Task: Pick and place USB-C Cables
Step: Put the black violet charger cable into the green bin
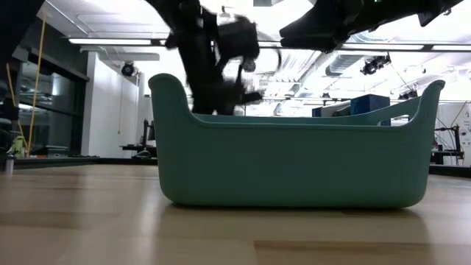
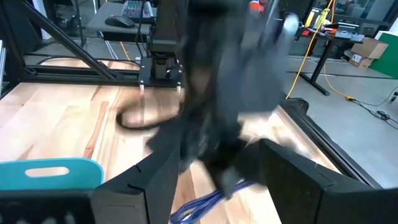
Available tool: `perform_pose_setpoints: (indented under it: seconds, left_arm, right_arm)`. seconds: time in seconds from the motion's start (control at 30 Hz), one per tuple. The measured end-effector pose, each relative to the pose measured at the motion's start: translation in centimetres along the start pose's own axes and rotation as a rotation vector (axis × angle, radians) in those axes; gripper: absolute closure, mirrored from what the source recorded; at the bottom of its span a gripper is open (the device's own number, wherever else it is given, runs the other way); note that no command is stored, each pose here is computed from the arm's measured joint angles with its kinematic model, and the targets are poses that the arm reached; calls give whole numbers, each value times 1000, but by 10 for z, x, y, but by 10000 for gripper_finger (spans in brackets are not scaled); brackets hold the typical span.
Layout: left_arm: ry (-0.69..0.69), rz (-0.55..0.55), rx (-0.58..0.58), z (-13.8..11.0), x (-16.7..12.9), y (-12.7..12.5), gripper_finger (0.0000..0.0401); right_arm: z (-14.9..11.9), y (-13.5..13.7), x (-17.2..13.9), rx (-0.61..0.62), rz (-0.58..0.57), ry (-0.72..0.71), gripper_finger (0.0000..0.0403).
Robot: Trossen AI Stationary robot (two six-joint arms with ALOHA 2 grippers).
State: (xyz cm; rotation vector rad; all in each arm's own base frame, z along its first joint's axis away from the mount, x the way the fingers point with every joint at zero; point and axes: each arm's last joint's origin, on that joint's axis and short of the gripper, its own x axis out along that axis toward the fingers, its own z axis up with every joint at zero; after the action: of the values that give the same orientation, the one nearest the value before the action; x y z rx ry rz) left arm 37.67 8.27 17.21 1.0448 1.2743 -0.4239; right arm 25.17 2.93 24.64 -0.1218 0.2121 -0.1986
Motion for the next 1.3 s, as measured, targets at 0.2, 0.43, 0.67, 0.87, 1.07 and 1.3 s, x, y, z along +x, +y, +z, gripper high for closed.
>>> perform_pose_setpoints:
  seconds: [0.2,0.43,0.67,0.87,1.07,1.3]
  left_arm:
    - [-10,112,-153,-22,-44,16,401]
    - [-136,269,-496,-72,-98,32,401]
    - [-395,426,-768,-108,-121,48,401]
    - [-442,443,-882,-108,-114,46,401]
    - [-552,379,-979,-94,-114,33,401]
    - [-861,474,-1029,-78,-139,-10,401]
  right_arm:
    - [-1,0,0,7,1,8,190]
    - [-3,0,0,32,1,27,190]
    - [-3,0,0,34,1,27,190]
    - [-3,0,0,34,1,27,190]
    - [-3,0,0,33,1,28,190]
    - [-3,0,0,33,1,30,190]
